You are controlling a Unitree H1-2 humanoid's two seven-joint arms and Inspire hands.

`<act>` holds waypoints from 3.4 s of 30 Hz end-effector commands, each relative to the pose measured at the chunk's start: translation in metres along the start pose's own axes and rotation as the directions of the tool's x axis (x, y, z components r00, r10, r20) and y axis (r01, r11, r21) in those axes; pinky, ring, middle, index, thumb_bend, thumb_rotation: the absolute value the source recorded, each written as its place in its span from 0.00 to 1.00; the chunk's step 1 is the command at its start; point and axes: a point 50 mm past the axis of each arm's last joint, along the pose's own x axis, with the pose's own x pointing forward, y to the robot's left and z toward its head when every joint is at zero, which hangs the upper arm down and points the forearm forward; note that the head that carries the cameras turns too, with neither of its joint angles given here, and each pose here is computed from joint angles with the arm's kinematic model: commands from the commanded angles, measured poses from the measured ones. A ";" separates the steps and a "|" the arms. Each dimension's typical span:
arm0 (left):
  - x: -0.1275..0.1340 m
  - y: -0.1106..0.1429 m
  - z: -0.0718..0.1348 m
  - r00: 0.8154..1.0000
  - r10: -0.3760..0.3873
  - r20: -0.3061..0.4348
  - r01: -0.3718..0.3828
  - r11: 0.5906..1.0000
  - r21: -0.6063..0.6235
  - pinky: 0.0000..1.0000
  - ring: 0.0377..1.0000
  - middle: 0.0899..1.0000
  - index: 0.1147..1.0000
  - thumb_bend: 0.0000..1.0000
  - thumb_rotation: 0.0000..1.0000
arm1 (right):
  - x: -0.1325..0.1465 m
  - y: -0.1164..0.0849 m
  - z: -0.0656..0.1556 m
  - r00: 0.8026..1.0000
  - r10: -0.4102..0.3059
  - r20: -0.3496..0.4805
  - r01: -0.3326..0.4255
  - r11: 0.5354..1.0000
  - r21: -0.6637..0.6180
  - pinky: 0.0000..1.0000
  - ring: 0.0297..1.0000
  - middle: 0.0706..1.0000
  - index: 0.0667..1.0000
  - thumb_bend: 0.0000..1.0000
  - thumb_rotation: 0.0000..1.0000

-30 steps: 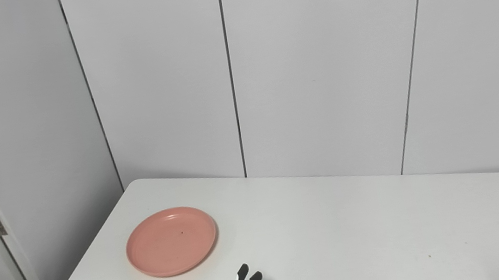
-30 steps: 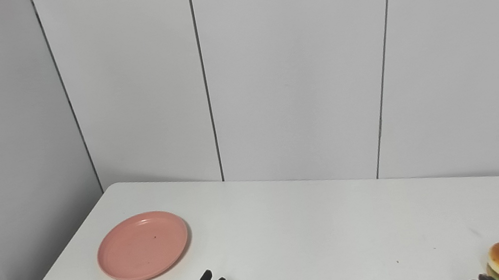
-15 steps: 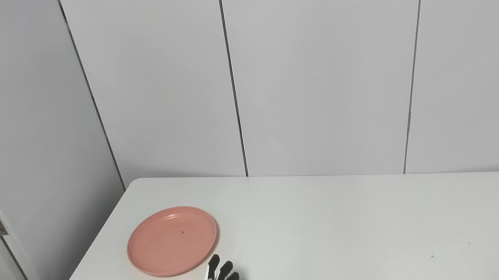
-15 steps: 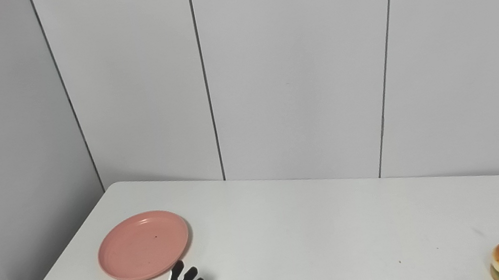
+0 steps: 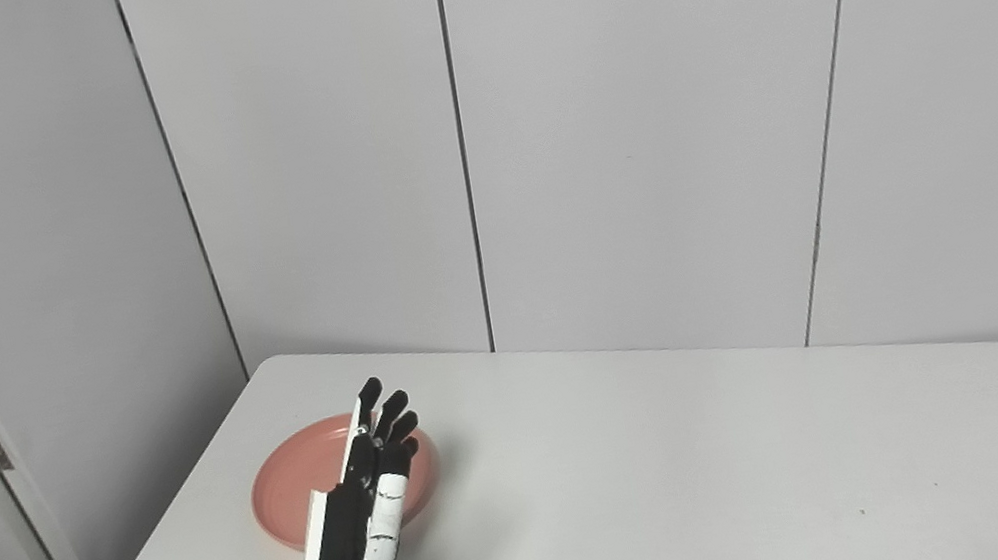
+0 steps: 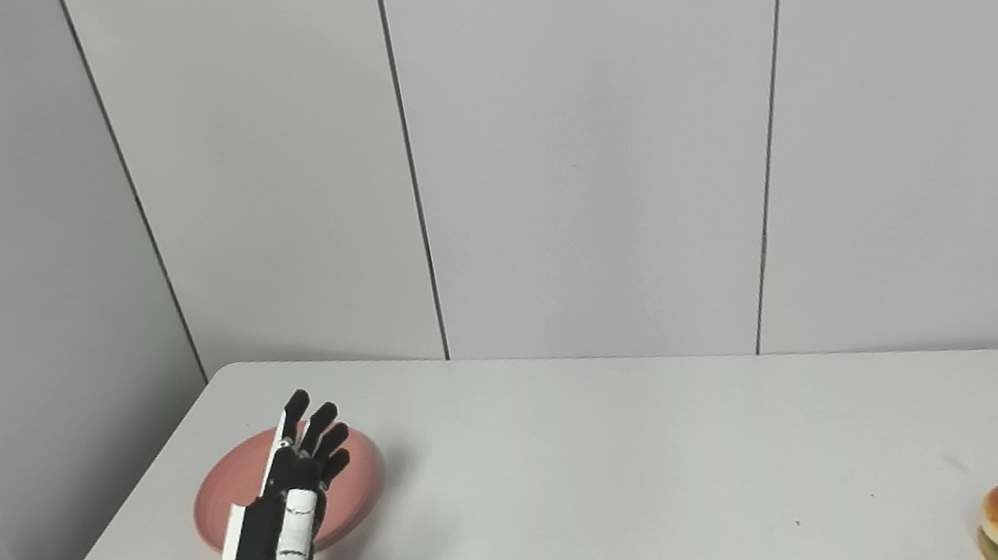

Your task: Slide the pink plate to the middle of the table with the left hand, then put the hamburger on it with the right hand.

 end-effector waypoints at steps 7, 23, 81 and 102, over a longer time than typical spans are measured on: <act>0.051 0.043 0.023 0.990 0.067 0.126 -0.073 0.996 0.044 0.92 0.91 0.94 0.93 0.86 0.89 | -0.013 0.001 -0.018 0.992 0.002 -0.127 0.001 1.000 0.018 0.92 0.87 0.87 0.89 0.87 0.92; 0.076 0.084 0.002 0.981 0.163 0.109 -0.175 0.978 0.110 0.93 0.93 0.93 0.92 0.83 0.89 | -0.007 -0.006 -0.031 0.991 0.010 -0.132 -0.008 1.000 0.018 0.93 0.89 0.87 0.90 0.86 0.92; 0.105 0.172 -0.105 0.927 0.324 -0.189 -0.295 0.941 0.164 0.92 0.92 0.94 0.90 0.73 0.91 | -0.031 -0.008 -0.013 0.991 0.048 -0.127 -0.046 0.999 0.015 0.88 0.87 0.85 0.90 0.84 0.93; 0.144 0.147 -0.095 0.921 0.178 -0.346 -0.144 0.982 0.123 0.84 0.89 0.89 0.81 0.76 0.91 | -0.034 -0.001 -0.010 0.989 0.046 -0.139 -0.047 0.999 -0.004 0.88 0.87 0.83 0.91 0.80 0.94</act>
